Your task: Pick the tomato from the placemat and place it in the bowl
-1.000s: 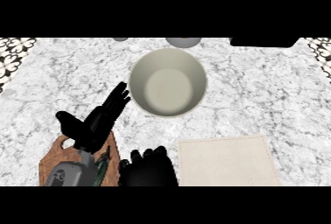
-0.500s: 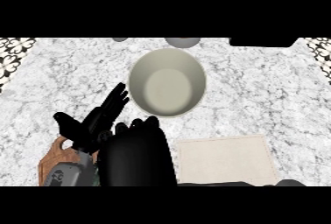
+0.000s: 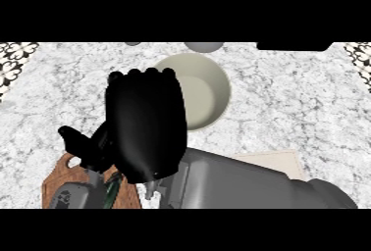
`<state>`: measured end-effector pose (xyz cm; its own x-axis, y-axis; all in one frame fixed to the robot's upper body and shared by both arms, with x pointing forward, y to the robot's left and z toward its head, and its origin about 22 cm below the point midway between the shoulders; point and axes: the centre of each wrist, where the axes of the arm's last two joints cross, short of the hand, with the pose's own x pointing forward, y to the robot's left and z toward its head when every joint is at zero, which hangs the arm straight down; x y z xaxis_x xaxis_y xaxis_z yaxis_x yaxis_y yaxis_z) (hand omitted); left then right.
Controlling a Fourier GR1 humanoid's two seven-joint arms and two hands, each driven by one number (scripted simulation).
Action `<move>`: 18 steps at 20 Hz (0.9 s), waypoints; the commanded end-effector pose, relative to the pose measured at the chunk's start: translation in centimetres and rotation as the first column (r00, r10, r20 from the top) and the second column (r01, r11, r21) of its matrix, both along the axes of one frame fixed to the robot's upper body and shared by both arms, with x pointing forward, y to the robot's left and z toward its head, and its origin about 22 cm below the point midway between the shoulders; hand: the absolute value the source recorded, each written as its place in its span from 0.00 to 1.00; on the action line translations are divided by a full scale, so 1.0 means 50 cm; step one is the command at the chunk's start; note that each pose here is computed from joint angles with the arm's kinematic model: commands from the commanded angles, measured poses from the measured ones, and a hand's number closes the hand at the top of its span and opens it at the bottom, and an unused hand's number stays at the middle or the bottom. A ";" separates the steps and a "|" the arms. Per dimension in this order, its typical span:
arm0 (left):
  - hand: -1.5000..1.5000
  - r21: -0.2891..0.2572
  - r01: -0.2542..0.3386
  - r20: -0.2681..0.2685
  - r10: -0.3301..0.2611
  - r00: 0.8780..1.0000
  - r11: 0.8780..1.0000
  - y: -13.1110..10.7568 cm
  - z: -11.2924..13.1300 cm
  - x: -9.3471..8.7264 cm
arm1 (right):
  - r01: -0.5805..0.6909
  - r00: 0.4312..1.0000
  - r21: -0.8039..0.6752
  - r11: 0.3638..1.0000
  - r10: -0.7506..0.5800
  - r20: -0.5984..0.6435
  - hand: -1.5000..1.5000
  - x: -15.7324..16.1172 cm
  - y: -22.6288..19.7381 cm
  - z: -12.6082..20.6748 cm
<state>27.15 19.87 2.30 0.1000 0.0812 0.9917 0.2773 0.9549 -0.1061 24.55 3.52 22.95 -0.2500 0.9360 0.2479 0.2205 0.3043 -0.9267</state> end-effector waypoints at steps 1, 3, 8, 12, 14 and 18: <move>0.50 0.010 0.000 0.013 0.000 1.000 1.000 0.002 -0.012 0.010 | 0.146 0.989 0.087 0.986 -0.143 -0.034 1.00 0.068 0.015 -0.008; 0.50 -0.006 0.011 0.001 -0.011 1.000 1.000 -0.017 0.006 -0.005 | 0.138 0.990 0.072 0.988 -0.136 -0.030 1.00 0.123 -0.009 -0.026; 0.50 0.001 -0.006 0.018 0.006 1.000 1.000 0.000 0.022 0.003 | 0.177 0.984 0.009 0.984 -0.177 -0.007 1.00 0.229 -0.041 -0.060; 0.50 0.000 0.001 0.009 -0.001 1.000 1.000 -0.007 -0.004 -0.026 | 0.207 0.978 -0.032 0.978 -0.207 -0.003 1.00 0.271 -0.035 -0.123; 0.50 0.005 0.026 0.015 -0.026 1.000 1.000 -0.027 0.001 -0.030 | 0.257 0.961 -0.144 0.956 -0.269 -0.064 1.00 0.304 -0.048 -0.134; 0.50 -0.003 0.016 0.016 -0.016 1.000 1.000 -0.025 0.022 0.008 | 0.350 0.902 -0.099 0.931 -0.364 -0.234 1.00 0.343 -0.100 -0.180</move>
